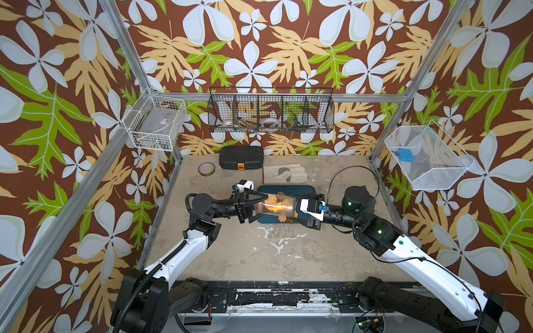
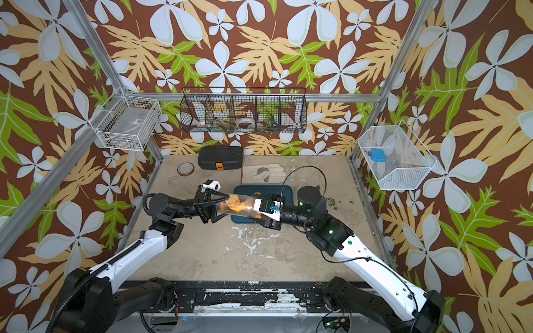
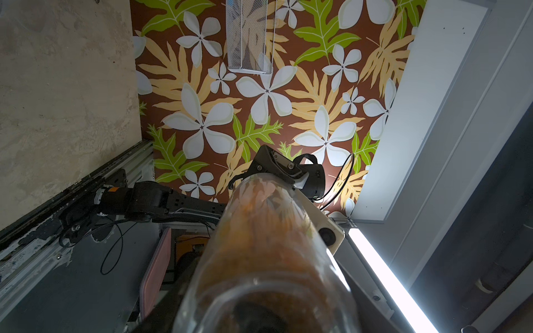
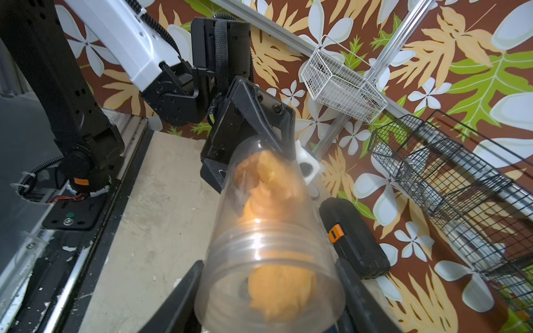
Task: Pour the cookies out of the jar
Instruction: Unscrew the lid from the jar.
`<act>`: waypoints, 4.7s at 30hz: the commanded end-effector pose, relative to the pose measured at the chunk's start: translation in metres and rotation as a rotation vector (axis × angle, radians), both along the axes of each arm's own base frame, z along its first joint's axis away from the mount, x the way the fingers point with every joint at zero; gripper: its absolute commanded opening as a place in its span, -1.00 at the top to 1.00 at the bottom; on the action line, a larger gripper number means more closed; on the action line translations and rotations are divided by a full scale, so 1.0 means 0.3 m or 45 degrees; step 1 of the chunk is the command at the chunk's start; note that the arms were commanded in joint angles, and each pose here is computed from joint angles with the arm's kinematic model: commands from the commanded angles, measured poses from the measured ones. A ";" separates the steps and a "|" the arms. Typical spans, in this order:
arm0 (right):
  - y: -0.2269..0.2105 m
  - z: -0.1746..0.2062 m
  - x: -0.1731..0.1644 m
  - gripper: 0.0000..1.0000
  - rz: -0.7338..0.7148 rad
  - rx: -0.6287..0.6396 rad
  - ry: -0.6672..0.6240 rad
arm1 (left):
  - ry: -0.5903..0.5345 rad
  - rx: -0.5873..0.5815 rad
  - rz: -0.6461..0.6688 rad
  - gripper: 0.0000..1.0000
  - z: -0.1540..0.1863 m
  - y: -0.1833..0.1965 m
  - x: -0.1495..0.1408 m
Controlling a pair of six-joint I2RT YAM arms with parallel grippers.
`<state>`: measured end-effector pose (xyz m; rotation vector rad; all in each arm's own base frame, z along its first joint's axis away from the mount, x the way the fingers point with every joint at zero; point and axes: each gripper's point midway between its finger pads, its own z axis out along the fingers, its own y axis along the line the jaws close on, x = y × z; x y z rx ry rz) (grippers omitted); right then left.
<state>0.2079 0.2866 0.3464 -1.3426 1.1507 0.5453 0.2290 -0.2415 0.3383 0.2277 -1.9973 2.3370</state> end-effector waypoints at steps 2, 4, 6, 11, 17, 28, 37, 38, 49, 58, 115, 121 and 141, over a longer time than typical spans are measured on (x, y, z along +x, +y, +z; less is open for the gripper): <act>0.014 -0.032 -0.003 0.27 0.045 -0.069 -0.063 | 0.093 -0.041 0.002 -0.18 0.038 -0.002 0.016; 0.017 -0.027 0.000 0.28 0.041 -0.054 -0.050 | 0.089 -0.040 0.009 -0.28 0.035 -0.002 0.020; 0.020 -0.028 0.004 0.28 0.038 -0.045 -0.044 | 0.091 -0.039 0.011 -0.30 0.029 -0.002 0.022; 0.038 -0.032 -0.003 0.29 0.087 -0.046 -0.032 | 0.070 -0.033 0.004 -0.51 0.035 -0.007 0.029; 0.053 -0.045 0.014 0.30 0.087 -0.059 -0.017 | 0.056 -0.025 -0.002 -0.43 0.036 -0.014 0.042; 0.040 -0.051 0.062 -0.16 -0.025 -0.045 0.031 | 0.075 -0.014 0.012 -0.13 0.016 -0.017 0.064; -0.152 0.092 0.237 -1.00 -0.500 0.502 0.903 | -0.070 0.055 0.186 -0.10 0.004 -0.001 0.133; -0.164 0.073 0.254 -0.99 -0.511 0.515 1.075 | -0.093 0.065 0.219 -0.09 0.002 0.001 0.144; -0.056 0.067 0.178 -0.99 -0.094 0.474 2.053 | -0.235 0.108 0.344 -0.08 -0.009 0.027 0.154; 0.057 -0.005 0.152 -0.98 -0.027 0.355 2.157 | -0.247 0.091 0.328 -0.07 0.012 0.032 0.125; 0.040 0.027 0.201 0.16 0.070 0.459 1.311 | -0.087 -0.089 0.275 0.01 0.023 0.043 0.090; 0.020 0.022 0.198 0.25 0.058 0.340 0.886 | -0.071 -0.101 0.243 0.03 0.034 0.041 0.079; 0.028 -0.102 0.244 0.32 -0.220 -0.415 -0.514 | 0.018 -0.037 0.174 0.03 -0.036 0.022 0.076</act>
